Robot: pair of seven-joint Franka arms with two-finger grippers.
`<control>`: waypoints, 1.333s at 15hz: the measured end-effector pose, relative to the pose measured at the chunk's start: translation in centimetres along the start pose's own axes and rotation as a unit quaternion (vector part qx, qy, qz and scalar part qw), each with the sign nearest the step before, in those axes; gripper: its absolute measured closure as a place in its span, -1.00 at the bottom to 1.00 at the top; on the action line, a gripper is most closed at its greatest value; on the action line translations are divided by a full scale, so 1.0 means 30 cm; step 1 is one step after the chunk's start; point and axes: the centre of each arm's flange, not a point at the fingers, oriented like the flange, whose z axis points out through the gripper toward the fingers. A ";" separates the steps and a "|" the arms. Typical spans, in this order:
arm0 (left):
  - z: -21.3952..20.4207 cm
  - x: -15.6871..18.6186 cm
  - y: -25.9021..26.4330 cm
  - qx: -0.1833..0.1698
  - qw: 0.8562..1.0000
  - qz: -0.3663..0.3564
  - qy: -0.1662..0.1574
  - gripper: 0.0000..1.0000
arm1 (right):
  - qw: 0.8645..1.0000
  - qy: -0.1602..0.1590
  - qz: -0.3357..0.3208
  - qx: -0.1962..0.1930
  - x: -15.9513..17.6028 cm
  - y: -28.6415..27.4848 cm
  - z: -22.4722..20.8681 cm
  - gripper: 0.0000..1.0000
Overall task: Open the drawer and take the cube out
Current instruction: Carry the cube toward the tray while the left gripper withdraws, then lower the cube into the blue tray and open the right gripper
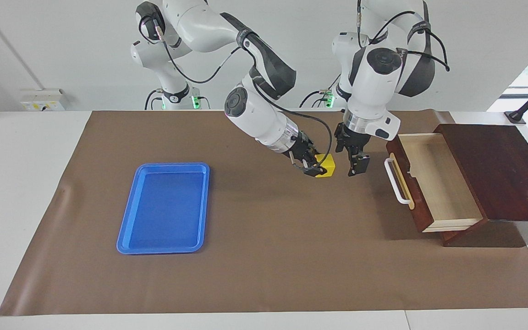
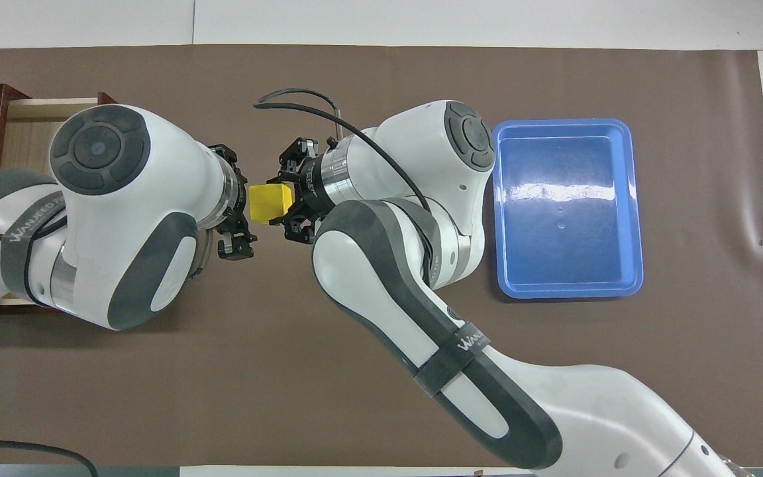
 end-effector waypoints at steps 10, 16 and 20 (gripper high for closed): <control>0.101 0.434 0.126 0.008 0.999 0.036 0.008 -1.00 | 0.997 -0.004 0.060 0.047 0.677 -0.279 -0.450 -0.11; 0.100 0.597 0.165 0.004 0.997 0.073 0.007 -1.00 | 0.996 -0.005 0.080 0.039 1.063 -0.231 -0.653 -0.11; 0.098 0.736 0.194 -0.006 0.997 0.074 0.009 -1.00 | 0.998 -0.017 0.064 0.017 1.267 -0.117 -0.742 -0.11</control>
